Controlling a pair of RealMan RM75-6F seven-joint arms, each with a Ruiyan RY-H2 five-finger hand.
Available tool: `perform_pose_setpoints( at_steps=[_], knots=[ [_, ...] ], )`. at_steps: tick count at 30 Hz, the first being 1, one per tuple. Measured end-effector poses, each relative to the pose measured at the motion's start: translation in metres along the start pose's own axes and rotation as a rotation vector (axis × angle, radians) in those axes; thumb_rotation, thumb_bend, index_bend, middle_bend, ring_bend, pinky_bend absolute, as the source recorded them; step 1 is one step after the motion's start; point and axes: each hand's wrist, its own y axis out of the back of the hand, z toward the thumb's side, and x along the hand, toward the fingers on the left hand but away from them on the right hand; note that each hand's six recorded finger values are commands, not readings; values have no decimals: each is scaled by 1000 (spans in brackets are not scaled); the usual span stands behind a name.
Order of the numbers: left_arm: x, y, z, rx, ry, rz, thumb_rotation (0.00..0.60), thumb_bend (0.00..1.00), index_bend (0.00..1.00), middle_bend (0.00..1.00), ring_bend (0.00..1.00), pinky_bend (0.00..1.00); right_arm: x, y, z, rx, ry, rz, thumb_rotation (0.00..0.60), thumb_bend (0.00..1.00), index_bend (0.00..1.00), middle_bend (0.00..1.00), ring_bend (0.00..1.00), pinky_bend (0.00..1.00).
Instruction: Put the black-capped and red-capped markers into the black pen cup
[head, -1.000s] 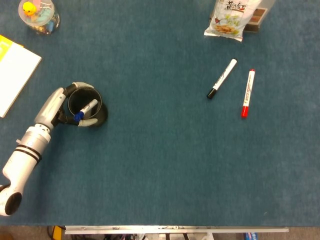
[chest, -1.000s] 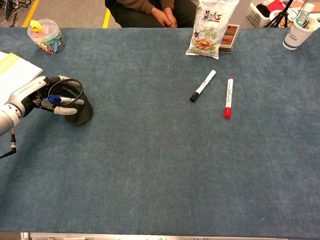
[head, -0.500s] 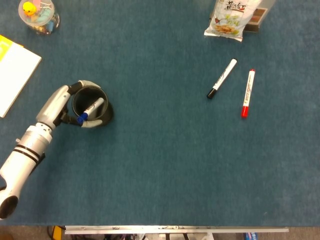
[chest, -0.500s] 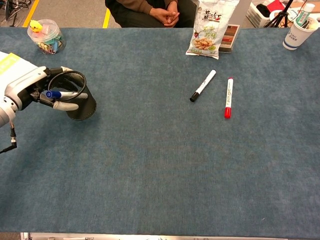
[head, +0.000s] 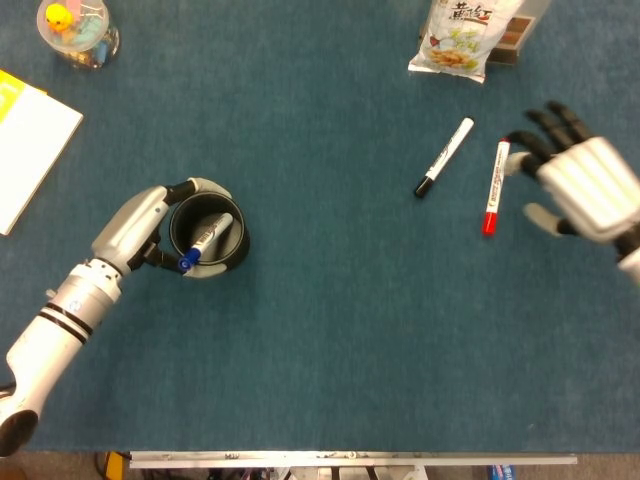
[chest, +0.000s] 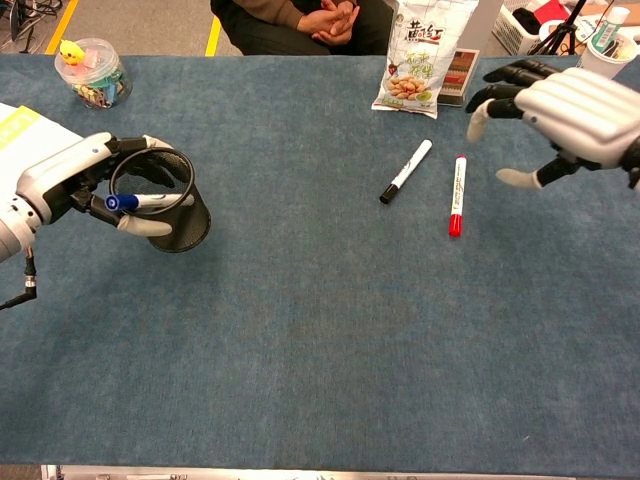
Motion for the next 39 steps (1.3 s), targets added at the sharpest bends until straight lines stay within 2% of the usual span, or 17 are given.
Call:
perform_pose_setpoints(
  at_steps=[6, 17, 31, 39],
  knots=[
    [-1, 3, 5, 21, -8, 11, 600, 86, 323, 402, 362, 242, -35, -21, 21, 50, 46, 45, 600, 247, 406, 254, 75, 45],
    [-11, 12, 2, 23, 9, 32, 600, 86, 320, 393, 361, 242, -80, -56, 34, 110, 46, 115, 600, 248, 412, 254, 75, 46],
    [-20, 21, -2, 24, 26, 56, 600, 86, 316, 381, 357, 242, -121, -69, 59, 171, 69, 130, 600, 243, 465, 257, 76, 45],
    [-21, 22, 0, 26, 21, 55, 600, 86, 310, 376, 355, 242, -127, -72, 64, 177, 71, 127, 600, 157, 491, 262, 75, 45]
  ],
)
